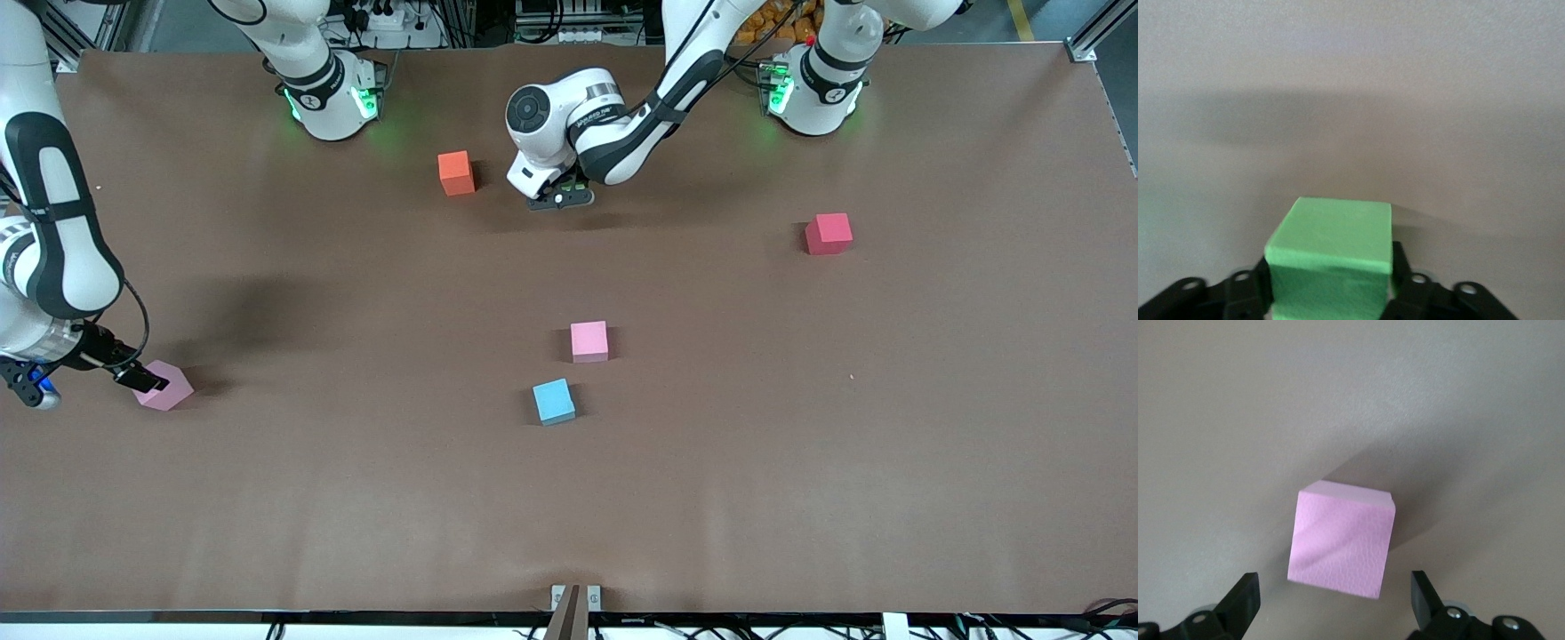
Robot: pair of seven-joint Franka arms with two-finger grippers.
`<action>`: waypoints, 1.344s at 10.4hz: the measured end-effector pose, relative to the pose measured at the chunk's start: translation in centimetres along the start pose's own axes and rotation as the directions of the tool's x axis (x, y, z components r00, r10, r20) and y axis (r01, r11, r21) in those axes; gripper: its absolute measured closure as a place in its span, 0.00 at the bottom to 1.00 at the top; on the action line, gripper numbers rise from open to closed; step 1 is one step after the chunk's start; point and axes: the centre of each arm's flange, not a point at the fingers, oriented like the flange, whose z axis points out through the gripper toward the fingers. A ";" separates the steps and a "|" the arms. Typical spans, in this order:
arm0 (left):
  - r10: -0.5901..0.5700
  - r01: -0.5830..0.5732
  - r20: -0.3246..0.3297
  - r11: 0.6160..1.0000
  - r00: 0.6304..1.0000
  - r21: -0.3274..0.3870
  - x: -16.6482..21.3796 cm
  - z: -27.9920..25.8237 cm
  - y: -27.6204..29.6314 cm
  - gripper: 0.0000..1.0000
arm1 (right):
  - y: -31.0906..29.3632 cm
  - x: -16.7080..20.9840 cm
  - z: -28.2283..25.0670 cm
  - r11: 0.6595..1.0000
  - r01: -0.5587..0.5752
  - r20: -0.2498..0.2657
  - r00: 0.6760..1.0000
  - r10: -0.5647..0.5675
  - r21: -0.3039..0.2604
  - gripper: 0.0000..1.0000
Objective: Arrange blocks into number 1
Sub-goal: 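Place green with the left gripper while the right gripper grasps the pink cube, then grasp the second pink cube with the left gripper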
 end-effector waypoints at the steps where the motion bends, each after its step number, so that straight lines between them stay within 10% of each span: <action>1: 0.001 -0.001 -0.002 1.000 1.000 -0.002 -0.1 -0.2 0.0 0.12 | 0.1 0.3 0.2 1.000 -0.003 -0.001 1.000 0.003 -0.001 0.00; 2: -0.001 0.001 -0.009 1.000 1.000 -0.010 0.1 -0.8 0.0 0.00 | 0.1 0.5 0.3 1.000 -0.005 -0.001 1.000 0.005 0.001 0.00; 8: -0.104 0.089 -0.229 0.993 0.968 -0.074 12.3 -9.5 -4.9 0.00 | 0.5 1.8 1.2 0.999 -0.035 0.004 0.999 0.035 0.042 0.00; 14: -0.076 0.038 -0.261 0.988 0.962 -0.151 22.3 -11.2 -6.7 0.00 | 0.4 1.6 2.6 0.999 -0.022 0.022 1.000 0.021 0.037 0.00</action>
